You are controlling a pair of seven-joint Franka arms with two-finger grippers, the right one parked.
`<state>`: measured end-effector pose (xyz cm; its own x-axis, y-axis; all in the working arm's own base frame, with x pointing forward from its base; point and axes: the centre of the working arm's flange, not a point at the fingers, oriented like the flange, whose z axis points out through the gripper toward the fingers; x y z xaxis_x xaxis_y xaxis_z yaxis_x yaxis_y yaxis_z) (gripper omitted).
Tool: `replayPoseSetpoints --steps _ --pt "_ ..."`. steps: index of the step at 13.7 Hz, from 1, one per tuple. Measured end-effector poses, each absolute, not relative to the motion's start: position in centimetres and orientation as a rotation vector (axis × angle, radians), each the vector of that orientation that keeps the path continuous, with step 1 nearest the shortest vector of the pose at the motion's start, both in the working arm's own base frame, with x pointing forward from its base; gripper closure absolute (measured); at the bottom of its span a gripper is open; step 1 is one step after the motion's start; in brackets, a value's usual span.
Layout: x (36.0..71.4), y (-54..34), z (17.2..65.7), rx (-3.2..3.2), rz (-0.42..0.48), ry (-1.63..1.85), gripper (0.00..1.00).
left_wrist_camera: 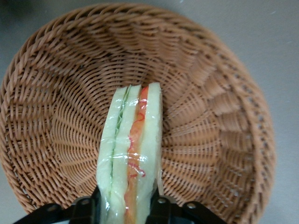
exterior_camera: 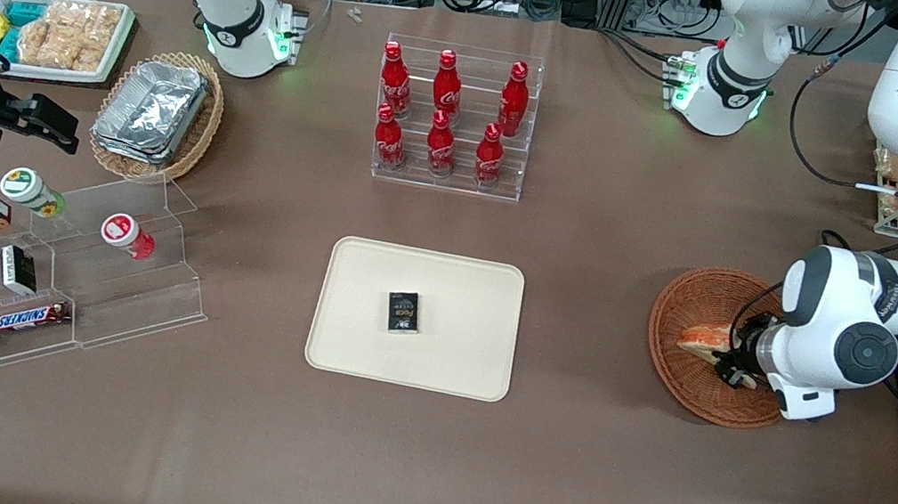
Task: Place sandwich from basket to tray
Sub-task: 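Close the left gripper on the sandwich wedge, then lift the sandwich and carry it with the left gripper over the cream tray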
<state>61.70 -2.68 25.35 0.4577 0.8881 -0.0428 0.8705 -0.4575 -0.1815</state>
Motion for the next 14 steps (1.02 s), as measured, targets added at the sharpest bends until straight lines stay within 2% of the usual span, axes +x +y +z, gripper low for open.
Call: replayPoseSetpoints --steps 3,5,10,14 --pt "63.7 -2.4 29.4 -2.584 0.200 -1.510 0.72" --pt "65.2 -2.2 33.9 -2.684 0.229 -1.315 0.81" --pt "67.0 -7.5 45.5 -2.935 0.179 -0.901 0.81" --pt "64.8 -18.7 47.4 -3.088 0.202 -0.587 0.81"
